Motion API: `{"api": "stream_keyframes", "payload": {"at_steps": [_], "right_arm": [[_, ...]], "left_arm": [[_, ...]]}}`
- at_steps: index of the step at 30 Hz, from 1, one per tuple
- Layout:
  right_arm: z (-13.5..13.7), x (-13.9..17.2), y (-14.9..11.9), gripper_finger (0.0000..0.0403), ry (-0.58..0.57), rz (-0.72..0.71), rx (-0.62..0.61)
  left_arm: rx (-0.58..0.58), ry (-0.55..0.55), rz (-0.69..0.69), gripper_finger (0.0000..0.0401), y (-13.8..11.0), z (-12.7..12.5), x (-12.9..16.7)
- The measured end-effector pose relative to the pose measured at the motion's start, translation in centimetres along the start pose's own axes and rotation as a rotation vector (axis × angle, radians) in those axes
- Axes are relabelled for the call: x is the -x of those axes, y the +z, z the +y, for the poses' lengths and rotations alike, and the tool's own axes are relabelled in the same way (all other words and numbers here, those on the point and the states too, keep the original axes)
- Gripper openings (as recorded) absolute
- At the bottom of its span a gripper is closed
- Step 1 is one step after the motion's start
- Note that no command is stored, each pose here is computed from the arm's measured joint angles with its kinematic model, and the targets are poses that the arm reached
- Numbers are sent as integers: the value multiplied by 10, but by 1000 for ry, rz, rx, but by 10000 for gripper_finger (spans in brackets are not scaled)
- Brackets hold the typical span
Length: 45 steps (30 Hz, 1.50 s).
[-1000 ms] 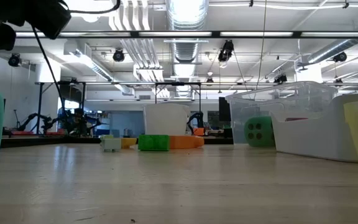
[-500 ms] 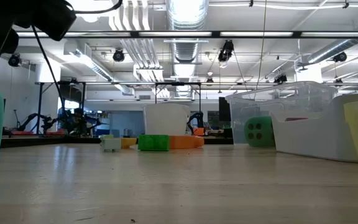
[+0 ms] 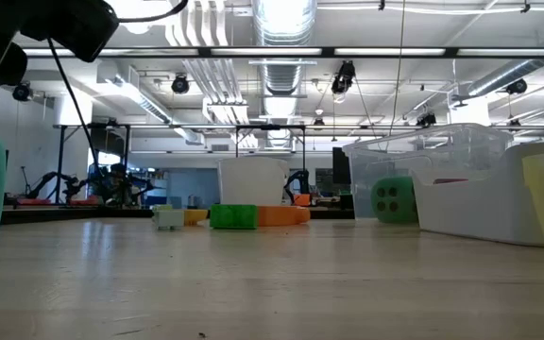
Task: Pick & Place Toys
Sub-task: Put the light blue dice into the transparent bin
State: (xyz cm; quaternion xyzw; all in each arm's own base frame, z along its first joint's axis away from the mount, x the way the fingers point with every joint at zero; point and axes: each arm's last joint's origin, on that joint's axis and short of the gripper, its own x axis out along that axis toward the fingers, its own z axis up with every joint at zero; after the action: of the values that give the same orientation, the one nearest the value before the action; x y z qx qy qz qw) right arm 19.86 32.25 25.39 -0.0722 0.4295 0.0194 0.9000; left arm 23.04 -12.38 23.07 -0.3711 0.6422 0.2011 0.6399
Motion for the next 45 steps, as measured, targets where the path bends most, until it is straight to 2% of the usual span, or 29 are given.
{"api": "stream_keyframes", "payload": {"at_steps": [6, 11, 17, 23, 31, 37, 43, 45], "right_arm": [[0, 0, 0, 345, 1, -2, -2], [0, 0, 0, 345, 2, -2, 1], [0, 0, 0, 345, 0, -4, 29], [-1, -1, 1, 345, -2, -6, 54], [-2, -2, 3, 345, -6, -5, 49], [-2, -2, 3, 345, -5, -6, 48], [-2, -2, 3, 345, -4, -7, 45], [-2, -2, 3, 345, -4, -8, 45]], "left_arm": [[8, -31, -3, 354, 1, -3, 0], [-13, -30, 4, 340, -5, -4, 0], [-46, -28, 24, 339, -14, -6, -2], [-27, -3, -28, 338, -20, -6, -3], [-30, 144, -29, 338, -23, 8, -2], [-98, 138, -54, 338, -22, 7, -2], [-89, 170, -24, 338, -23, 16, -16], [-90, 148, -13, 338, -23, 19, -22]]}}
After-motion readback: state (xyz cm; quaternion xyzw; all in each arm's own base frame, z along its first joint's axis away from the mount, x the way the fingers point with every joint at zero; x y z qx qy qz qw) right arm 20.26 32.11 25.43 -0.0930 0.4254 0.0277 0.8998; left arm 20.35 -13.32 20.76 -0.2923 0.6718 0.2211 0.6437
